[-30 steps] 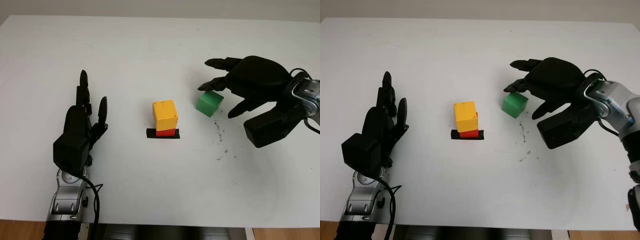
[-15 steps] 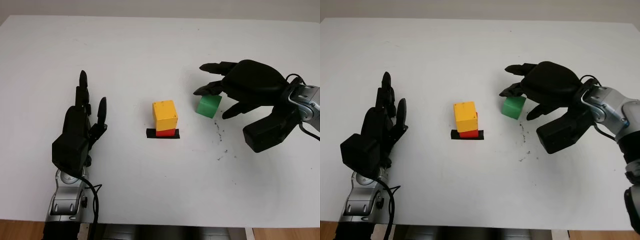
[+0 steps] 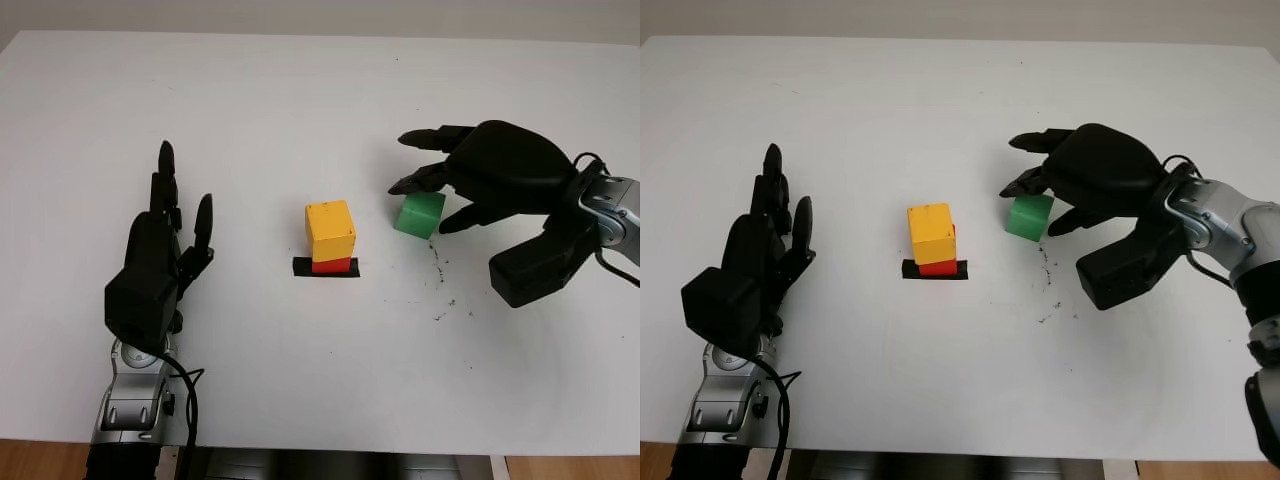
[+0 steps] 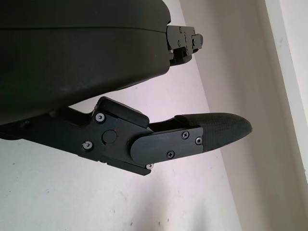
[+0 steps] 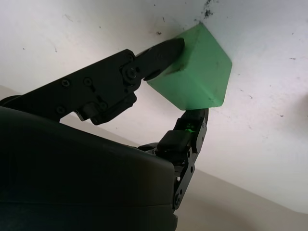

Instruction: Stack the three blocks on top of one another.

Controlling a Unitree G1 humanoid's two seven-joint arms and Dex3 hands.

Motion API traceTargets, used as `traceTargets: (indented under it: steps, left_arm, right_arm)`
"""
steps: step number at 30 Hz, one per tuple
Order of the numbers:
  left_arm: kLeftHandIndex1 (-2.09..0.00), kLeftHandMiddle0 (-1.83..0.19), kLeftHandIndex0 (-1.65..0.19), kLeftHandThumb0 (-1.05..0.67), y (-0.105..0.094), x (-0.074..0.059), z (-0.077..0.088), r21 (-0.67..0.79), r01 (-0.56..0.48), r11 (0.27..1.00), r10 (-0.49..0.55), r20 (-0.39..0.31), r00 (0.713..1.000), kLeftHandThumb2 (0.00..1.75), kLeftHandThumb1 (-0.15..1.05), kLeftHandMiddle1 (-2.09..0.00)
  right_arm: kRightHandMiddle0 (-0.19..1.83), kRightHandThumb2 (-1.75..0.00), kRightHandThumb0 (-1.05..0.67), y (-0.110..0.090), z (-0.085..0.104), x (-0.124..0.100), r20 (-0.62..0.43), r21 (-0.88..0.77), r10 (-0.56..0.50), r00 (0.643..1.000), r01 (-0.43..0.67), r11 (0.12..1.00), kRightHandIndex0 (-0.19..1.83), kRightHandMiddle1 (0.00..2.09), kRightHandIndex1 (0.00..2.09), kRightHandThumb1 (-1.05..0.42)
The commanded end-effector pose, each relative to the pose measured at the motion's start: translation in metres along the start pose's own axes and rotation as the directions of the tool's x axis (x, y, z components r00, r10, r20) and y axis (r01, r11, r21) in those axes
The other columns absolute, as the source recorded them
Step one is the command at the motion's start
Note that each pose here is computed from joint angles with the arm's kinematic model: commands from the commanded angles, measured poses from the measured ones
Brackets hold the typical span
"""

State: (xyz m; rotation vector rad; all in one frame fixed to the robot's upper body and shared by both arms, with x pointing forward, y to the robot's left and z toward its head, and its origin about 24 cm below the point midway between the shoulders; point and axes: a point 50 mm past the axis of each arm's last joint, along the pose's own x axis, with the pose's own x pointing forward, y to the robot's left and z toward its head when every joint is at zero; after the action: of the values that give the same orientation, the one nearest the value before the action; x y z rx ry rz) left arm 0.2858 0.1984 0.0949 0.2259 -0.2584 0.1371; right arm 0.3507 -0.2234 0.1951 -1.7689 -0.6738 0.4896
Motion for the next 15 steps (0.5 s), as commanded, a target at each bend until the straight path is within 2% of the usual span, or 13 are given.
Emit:
traceTargets:
  steps: [1,5,15]
  left_arm:
    - [-0.05,0.12,0.08,-0.83,0.002,-0.004,-0.002,0.009,0.000,1.000,0.000,-0.008,1.000,0.59,1.05,-0.05]
    - [-0.06,0.11,0.08,-0.83,0.001,-0.004,-0.002,0.001,-0.002,1.000,0.002,-0.006,1.000,0.59,1.05,-0.06]
    - [-0.05,0.13,0.10,-0.81,-0.002,-0.002,-0.001,-0.028,0.005,1.000,-0.005,-0.008,1.000,0.58,1.05,-0.05]
  right_arm:
    - [0.79,-0.06,-0.32,0.001,0.000,0.000,0.010,-0.009,0.006,1.000,-0.006,1.000,0.42,0.81,0.07,-0.84]
    - [0.75,-0.06,-0.33,-0.002,-0.003,0.001,-0.006,-0.035,0.014,1.000,-0.015,0.999,0.44,0.90,0.07,-0.85]
    - [0.75,-0.05,-0.30,-0.009,-0.007,-0.001,-0.045,-0.028,0.037,0.998,-0.039,0.999,0.45,0.85,0.06,-0.83]
